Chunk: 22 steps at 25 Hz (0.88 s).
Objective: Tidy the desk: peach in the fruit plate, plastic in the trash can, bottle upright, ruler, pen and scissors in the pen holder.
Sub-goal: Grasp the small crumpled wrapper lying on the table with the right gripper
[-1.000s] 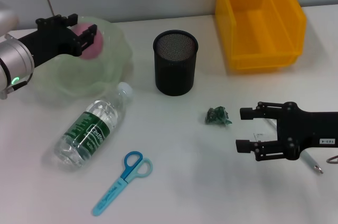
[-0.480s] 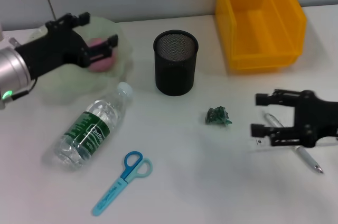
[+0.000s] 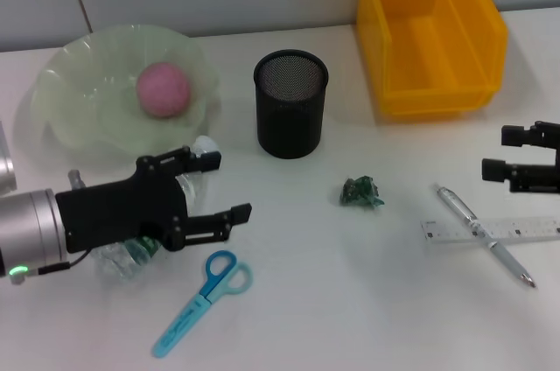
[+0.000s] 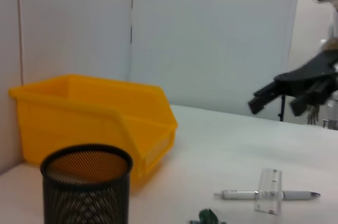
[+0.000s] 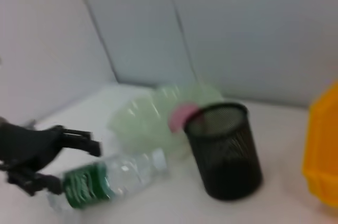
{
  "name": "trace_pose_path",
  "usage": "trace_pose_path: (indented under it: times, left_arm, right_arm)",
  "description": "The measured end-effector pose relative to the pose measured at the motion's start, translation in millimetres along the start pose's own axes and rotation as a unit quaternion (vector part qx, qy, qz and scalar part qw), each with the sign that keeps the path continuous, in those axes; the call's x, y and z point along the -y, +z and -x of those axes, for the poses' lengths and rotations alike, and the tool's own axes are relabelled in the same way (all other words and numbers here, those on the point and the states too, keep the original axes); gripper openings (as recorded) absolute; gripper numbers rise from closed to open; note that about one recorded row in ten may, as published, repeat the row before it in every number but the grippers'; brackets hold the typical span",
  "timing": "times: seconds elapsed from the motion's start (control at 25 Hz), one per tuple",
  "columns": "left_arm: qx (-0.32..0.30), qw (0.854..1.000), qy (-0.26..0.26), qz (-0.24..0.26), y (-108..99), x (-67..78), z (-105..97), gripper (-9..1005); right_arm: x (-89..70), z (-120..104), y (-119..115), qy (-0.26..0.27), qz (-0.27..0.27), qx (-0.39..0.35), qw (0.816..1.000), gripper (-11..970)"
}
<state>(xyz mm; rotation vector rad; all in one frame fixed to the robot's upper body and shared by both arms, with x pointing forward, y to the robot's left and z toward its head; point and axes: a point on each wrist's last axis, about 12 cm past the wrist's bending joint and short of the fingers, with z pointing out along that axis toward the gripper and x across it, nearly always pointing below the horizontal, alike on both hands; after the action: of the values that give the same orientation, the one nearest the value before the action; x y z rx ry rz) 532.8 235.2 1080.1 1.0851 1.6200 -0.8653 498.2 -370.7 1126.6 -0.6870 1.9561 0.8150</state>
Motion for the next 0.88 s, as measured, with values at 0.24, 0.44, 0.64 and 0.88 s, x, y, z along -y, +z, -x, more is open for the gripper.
trace_pose_path:
  times: [0.24, 0.44, 0.64, 0.88]
  left_arm:
    - [-0.004, 1.000, -0.012, -0.007, 0.1, 3.2, -4.9, 840]
    - [-0.011, 1.000, -0.007, -0.018, 4.7, 5.4, -4.7, 841]
    - [-0.013, 1.000, -0.004, -0.023, 6.5, 6.6, -4.6, 841]
    - [-0.017, 0.999, -0.003, -0.033, 9.1, 10.0, -6.3, 840]
  right_arm:
    - [1.7, 51.2, 9.3, 0.035, -0.056, -0.145, 0.987, 826]
    - [-11.1, 99.2, 31.2, 0.012, -0.095, -0.244, 0.965, 826]
    - [-14.7, 129.2, 67.0, 0.004, -0.085, -0.301, 0.950, 826]
    - [-10.8, 133.3, 106.3, 0.000, -0.076, -0.330, 0.941, 826]
